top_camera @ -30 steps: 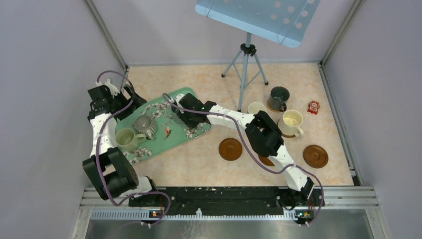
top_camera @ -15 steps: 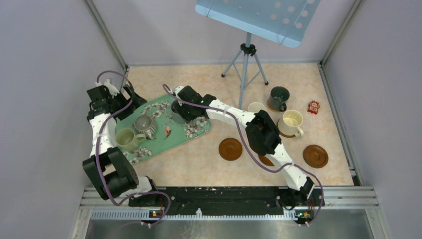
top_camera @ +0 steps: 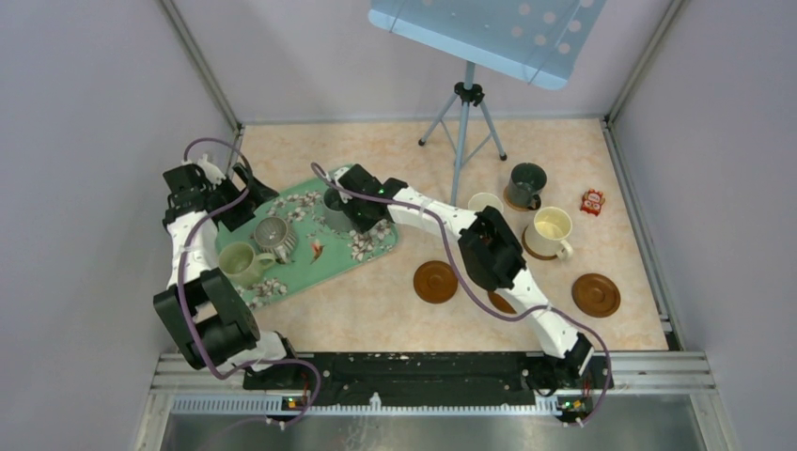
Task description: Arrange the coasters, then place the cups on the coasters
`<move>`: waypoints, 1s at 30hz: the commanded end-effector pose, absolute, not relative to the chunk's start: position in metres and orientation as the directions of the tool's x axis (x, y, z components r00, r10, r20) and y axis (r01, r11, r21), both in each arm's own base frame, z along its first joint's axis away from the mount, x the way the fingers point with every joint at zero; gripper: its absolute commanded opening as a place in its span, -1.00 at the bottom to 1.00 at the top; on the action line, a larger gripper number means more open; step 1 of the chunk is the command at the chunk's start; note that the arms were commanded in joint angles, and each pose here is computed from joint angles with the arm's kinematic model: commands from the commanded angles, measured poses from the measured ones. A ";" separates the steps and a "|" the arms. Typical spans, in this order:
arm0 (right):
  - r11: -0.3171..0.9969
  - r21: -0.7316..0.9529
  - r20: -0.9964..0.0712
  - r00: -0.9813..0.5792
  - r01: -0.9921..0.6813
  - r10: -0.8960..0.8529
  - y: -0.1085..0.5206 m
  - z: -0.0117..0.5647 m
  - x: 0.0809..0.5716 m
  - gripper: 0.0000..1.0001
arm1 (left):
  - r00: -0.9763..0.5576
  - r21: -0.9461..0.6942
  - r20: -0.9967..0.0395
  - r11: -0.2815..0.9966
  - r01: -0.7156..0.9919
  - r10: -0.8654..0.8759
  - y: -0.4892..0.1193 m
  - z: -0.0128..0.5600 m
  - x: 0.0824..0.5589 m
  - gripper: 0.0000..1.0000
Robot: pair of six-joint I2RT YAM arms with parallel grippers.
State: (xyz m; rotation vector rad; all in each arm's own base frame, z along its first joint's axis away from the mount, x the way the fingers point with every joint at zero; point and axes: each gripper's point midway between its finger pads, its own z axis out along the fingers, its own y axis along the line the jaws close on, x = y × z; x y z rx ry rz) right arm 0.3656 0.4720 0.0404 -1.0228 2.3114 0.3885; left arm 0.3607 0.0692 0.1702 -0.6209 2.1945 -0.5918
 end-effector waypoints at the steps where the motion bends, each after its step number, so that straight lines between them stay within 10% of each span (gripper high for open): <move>1: 0.639 0.002 -0.679 -0.470 -0.769 -0.564 0.478 0.083 0.380 -1.00 | -0.585 -0.601 -0.552 0.770 -0.214 -0.594 0.070 0.176 0.363 0.98; 14: 0.395 0.000 -0.793 -0.241 -0.919 -0.560 0.406 0.205 0.345 -1.00 | -0.572 -0.550 -0.618 0.816 -0.175 -0.540 0.075 0.186 0.361 0.97; 30: 0.454 0.006 -0.882 -0.218 -0.891 -0.417 0.243 0.287 0.299 -1.00 | -0.532 -0.540 -0.681 0.836 -0.101 -0.504 0.067 0.207 0.357 0.97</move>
